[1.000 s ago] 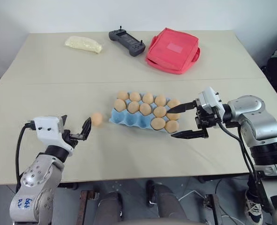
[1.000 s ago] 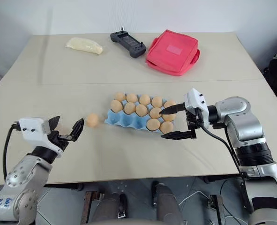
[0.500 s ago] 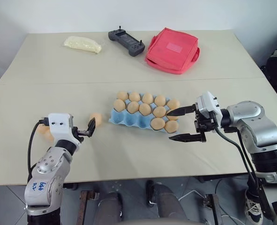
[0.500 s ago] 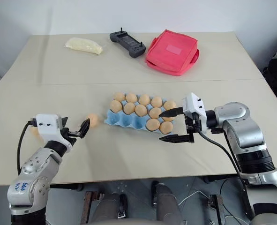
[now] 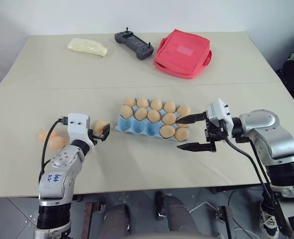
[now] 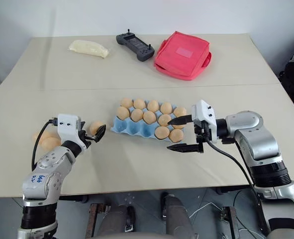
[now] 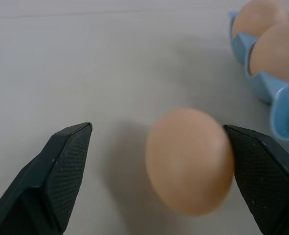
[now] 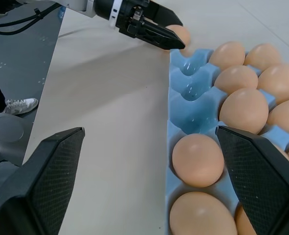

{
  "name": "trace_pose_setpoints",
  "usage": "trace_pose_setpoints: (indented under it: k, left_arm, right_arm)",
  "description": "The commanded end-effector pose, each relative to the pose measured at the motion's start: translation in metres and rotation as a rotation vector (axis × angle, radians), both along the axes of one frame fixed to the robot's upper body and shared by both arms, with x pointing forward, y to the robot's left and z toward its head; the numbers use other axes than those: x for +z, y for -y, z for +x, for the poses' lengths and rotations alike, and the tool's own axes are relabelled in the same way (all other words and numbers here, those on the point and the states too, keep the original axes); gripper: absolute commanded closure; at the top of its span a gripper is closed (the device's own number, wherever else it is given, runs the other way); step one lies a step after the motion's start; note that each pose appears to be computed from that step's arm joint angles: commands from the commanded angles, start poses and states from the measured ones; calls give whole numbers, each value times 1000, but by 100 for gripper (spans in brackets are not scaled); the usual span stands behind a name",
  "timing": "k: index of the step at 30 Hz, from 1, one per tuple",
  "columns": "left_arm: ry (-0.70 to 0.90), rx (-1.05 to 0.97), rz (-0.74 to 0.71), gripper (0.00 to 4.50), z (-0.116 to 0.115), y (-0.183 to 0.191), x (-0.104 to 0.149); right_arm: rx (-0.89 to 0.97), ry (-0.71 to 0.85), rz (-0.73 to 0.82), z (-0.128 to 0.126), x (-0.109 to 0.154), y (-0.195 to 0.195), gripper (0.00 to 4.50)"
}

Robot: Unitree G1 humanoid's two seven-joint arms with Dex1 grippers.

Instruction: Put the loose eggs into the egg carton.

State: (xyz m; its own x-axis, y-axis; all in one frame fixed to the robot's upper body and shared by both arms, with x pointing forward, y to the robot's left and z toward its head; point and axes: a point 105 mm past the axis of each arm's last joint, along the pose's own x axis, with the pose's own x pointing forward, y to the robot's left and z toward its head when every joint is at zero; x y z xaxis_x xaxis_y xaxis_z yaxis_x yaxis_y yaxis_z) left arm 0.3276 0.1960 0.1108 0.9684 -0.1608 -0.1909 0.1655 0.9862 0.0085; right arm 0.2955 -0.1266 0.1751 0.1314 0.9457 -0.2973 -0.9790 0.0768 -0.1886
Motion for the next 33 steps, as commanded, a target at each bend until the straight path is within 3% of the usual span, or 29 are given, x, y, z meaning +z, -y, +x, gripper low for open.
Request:
trace_pose_setpoints:
  k: [1, 8, 10, 16, 19, 24, 33]
  left_arm:
    - [10, -14, 48, 41, 4, 3, 5]
    - [25, -14, 57, 255, 5, 5, 12]
    - [71, -19, 27, 289, 6, 5, 25]
    - [250, -168, -83, 293, 5, 31, 81]
    - [266, -276, -101, 293, 6, 52, 93]
    - [229, -526, -135, 293, 6, 100, 94]
    - [133, -789, -121, 293, 8, 141, 75]
  right_arm:
    - [-11, 52, 29, -2, 14, 2, 0]
    - [-28, 58, 30, -1, 15, 4, 0]
    - [-34, 64, 31, 0, 16, 5, 0]
    - [-47, 76, 39, 1, 19, 7, 0]
    - [-50, 83, 49, 0, 21, 8, 0]
    - [-67, 93, 59, -3, 22, 13, 0]
    - [-138, 113, 55, -10, 20, 21, 0]
